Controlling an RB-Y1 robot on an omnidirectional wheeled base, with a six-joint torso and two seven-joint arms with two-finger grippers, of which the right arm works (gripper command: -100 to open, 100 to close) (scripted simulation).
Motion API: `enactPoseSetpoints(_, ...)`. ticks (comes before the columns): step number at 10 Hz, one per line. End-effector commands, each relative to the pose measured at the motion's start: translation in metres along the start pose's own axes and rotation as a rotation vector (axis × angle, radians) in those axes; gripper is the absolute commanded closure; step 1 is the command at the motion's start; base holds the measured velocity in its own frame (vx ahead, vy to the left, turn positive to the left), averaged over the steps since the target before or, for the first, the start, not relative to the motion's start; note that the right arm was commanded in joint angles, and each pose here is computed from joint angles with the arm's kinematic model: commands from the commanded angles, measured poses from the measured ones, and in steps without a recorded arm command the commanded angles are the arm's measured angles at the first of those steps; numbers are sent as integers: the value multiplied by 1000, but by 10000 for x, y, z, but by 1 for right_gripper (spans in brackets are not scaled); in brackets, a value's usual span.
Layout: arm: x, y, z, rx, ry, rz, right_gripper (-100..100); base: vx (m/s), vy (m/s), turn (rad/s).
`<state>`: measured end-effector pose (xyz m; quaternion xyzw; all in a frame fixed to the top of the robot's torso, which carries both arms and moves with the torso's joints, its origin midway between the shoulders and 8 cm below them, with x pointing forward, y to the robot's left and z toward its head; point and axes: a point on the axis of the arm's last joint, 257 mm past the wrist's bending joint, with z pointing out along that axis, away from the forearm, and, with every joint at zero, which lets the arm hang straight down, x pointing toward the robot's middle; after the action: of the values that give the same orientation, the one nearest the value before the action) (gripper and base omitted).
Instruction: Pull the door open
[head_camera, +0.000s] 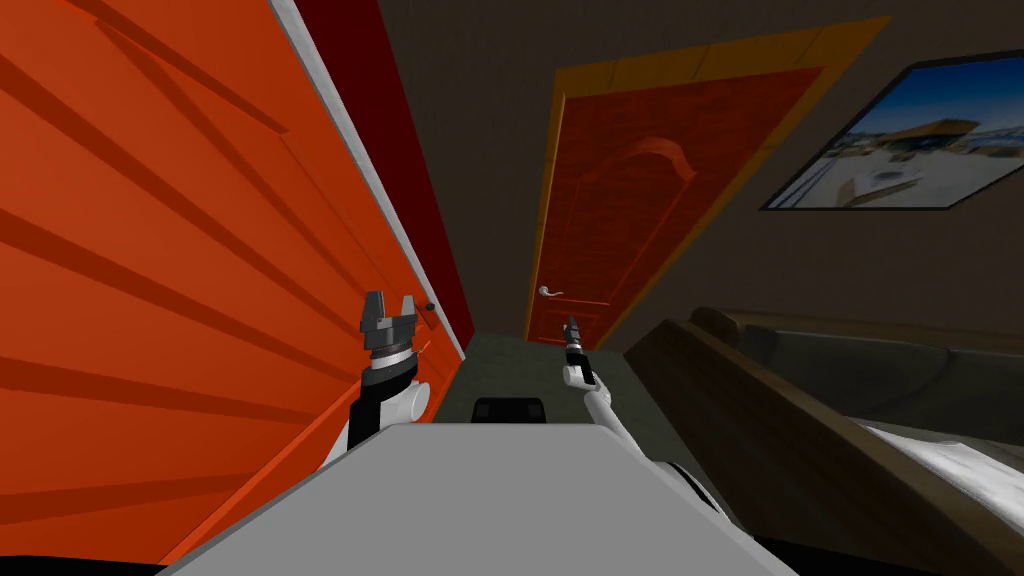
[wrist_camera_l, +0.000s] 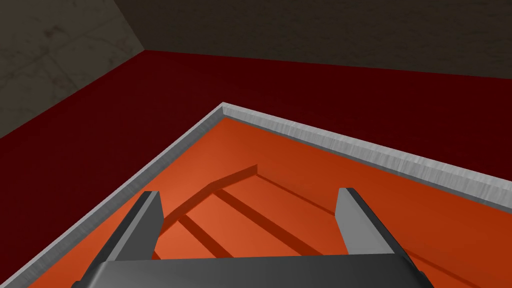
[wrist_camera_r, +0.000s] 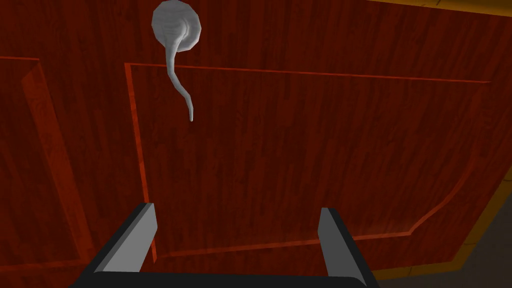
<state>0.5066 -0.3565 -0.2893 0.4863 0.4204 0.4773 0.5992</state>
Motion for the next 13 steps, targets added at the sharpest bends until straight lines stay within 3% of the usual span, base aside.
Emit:
enactPoseSetpoints(1, -40, -75, 20, 19, -6, -7, -100, 91, -1, 94)
enactPoseSetpoints(13, -247, -557, 123, 137, -49, -51, -100, 95, -10, 65)
